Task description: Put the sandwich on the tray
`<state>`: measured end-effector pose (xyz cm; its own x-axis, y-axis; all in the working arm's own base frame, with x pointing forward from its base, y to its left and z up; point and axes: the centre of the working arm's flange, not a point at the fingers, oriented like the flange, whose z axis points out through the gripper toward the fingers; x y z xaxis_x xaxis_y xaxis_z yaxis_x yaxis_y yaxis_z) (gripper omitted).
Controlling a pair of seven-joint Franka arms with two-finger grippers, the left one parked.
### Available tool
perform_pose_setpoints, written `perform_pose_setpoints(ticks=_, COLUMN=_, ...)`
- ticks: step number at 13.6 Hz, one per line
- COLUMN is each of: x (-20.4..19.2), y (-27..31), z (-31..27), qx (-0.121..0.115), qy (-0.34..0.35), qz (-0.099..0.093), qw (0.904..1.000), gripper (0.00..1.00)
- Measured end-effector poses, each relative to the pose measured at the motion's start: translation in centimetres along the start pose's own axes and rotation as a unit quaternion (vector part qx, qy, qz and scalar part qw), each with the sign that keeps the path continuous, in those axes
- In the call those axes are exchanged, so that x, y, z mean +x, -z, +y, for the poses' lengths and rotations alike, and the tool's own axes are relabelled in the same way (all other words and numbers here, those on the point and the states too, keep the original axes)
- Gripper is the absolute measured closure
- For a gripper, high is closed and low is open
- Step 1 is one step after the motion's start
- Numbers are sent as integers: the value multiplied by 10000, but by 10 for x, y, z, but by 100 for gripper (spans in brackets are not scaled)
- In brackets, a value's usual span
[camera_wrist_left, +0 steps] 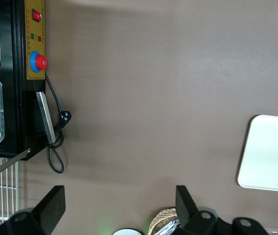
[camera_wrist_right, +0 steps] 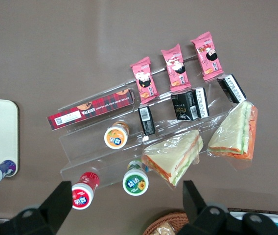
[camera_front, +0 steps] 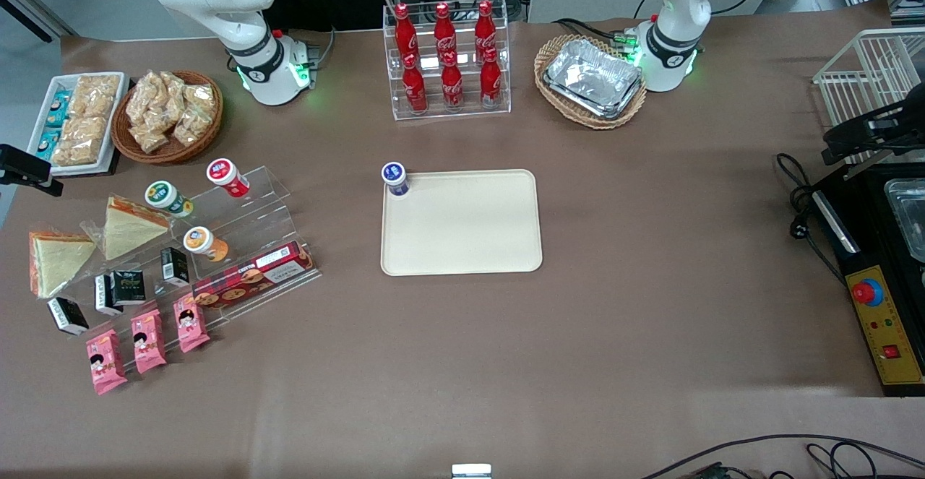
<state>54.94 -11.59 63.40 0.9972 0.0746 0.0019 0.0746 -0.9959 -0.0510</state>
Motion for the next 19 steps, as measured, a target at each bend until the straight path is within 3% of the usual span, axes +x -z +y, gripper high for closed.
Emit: perform_pose_setpoints(ticks=19, x=-5, y=2, z=15, qx=-3, qy=-146, qz=15, qw=9999, gripper=0)
